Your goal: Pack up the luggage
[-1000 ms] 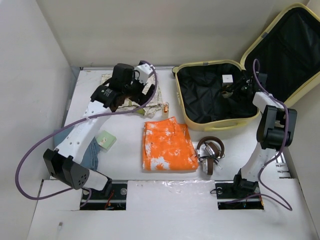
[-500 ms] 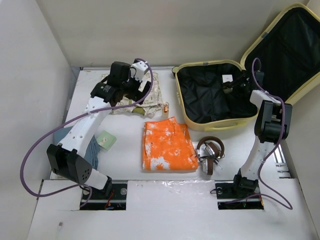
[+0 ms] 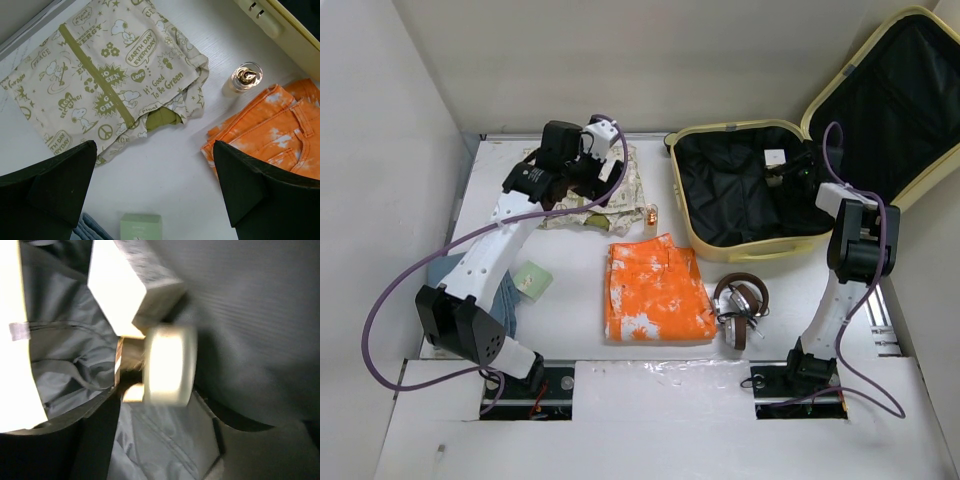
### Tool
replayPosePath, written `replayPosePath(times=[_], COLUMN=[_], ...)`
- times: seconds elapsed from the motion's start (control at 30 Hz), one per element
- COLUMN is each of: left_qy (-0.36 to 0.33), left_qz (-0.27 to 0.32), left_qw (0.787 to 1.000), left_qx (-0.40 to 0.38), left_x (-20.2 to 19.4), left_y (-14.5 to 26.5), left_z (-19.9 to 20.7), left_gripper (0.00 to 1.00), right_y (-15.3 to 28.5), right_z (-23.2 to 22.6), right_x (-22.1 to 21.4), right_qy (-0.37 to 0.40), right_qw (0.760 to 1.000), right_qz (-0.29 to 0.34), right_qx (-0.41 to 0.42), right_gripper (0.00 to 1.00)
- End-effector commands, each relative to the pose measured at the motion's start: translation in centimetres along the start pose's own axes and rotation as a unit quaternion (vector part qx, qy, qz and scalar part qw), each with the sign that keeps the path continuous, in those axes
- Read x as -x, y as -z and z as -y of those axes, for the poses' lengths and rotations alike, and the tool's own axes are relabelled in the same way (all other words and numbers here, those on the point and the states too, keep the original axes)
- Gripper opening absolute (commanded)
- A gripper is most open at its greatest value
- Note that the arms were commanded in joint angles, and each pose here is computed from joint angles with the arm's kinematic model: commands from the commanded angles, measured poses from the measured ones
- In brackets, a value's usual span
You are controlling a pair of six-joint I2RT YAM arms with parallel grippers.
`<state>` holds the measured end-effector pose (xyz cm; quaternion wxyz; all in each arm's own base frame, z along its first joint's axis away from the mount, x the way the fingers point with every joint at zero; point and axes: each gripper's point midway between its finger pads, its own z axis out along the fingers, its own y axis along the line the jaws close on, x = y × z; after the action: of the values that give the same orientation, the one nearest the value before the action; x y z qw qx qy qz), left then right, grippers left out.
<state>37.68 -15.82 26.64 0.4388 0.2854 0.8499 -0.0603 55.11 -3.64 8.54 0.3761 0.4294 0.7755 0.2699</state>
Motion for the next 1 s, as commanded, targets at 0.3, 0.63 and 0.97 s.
replayPosePath(times=[0.3,0.63,0.97], left_qy=[-0.007,-0.017,-0.029], left_qz=[0.051,0.066,0.070], left_qw=[0.999,0.998,0.997], left_qx=[0.005,0.000,0.002], left_x=[3.0,3.7,4.1], left_y=[2.0,2.8,3.0], left_z=[-0.4,-0.3,-0.5], left_gripper=[1.00,1.00,1.00], right_y=[2.6,6.6,5.9], right_z=[3.8,-1.8,-2.8], right_x=[0.2,-0.5,3.2], right_qy=[-0.052,0.102,0.394], right_qw=[0.993,0.988,0.891], right_qz=[0.012,0.032,-0.076], right_qx=[-0.101,-0.112,-0.211], right_gripper=[0.75,0.73,0.77])
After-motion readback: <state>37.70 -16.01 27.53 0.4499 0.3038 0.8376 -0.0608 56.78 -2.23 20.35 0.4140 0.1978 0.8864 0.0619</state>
